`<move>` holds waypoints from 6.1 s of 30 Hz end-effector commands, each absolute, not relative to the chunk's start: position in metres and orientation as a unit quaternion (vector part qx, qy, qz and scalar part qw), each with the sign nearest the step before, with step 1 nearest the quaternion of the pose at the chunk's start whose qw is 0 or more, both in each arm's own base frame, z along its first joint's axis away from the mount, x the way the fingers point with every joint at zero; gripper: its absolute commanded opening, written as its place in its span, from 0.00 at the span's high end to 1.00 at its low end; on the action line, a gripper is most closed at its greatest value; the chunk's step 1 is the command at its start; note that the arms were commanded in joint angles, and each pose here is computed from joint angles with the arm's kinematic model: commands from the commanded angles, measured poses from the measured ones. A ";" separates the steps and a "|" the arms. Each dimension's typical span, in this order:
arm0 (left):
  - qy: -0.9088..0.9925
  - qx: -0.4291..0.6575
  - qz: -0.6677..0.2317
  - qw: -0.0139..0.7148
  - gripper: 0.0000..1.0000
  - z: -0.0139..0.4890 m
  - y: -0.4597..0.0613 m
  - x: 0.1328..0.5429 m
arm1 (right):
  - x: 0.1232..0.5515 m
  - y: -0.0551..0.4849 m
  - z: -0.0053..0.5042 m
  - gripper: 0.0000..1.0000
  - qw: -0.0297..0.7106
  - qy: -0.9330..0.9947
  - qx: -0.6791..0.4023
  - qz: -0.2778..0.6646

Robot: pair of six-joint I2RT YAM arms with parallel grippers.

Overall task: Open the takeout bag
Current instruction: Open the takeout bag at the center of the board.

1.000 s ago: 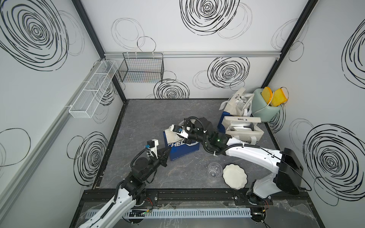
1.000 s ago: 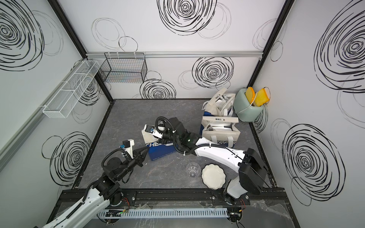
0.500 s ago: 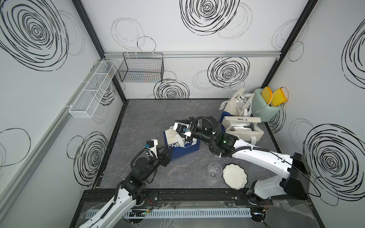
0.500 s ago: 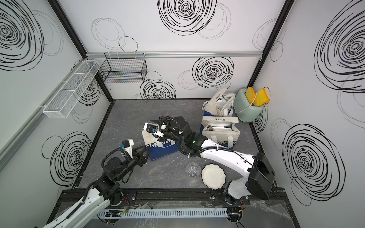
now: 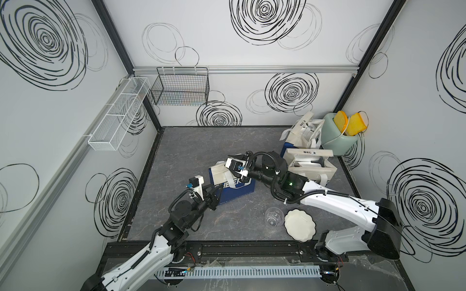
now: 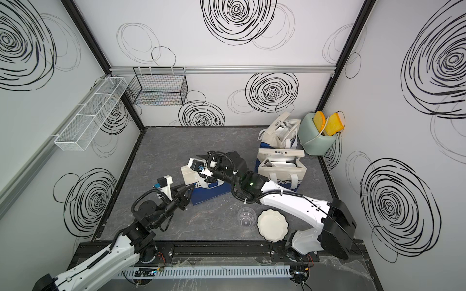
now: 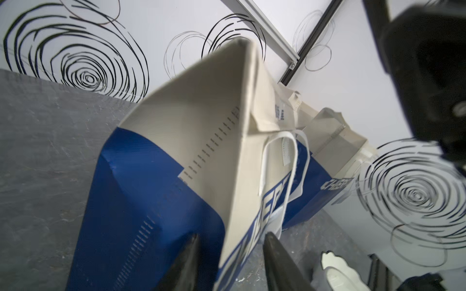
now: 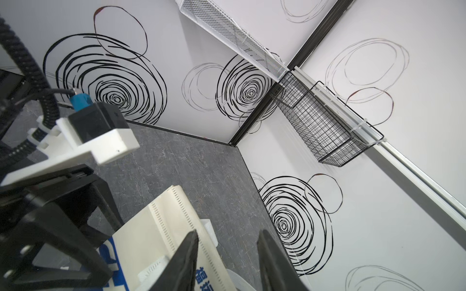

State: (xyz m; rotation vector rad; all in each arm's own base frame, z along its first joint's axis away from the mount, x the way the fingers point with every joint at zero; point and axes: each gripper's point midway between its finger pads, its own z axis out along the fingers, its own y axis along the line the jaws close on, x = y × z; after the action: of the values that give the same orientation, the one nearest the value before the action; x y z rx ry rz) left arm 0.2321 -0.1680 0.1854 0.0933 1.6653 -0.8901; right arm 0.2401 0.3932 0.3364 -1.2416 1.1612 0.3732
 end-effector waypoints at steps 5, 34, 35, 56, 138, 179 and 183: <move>0.647 0.102 -0.415 0.632 0.89 0.231 -0.187 0.215 | 0.233 0.378 0.341 0.58 0.648 0.510 -0.541 0.168; 0.651 0.132 -0.416 0.621 1.00 0.227 -0.198 0.205 | 0.213 0.416 0.263 0.58 0.622 0.436 -0.650 0.001; 0.651 0.132 -0.416 0.621 1.00 0.227 -0.198 0.205 | 0.214 0.416 0.264 0.58 0.626 0.437 -0.646 -0.003; 0.655 0.130 -0.413 0.619 1.00 0.226 -0.198 0.205 | 0.238 0.407 0.274 0.62 0.657 0.441 -0.606 -0.082; 0.687 0.107 -0.389 0.604 1.00 0.213 -0.192 0.213 | 0.263 0.400 0.334 1.00 0.585 0.507 -0.624 0.109; 0.692 0.104 -0.383 0.604 1.00 0.208 -0.189 0.213 | 0.276 0.396 0.350 1.00 0.611 0.477 -0.632 -0.007; 0.692 0.104 -0.382 0.603 1.00 0.207 -0.189 0.213 | 0.276 0.396 0.352 1.00 0.612 0.476 -0.631 -0.007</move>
State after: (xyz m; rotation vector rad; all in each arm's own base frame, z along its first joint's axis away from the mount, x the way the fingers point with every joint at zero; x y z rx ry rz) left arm 0.2145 -0.1865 0.1934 0.2366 1.6419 -0.8611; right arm 0.2703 0.4005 0.3134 -1.5429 1.1542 0.0202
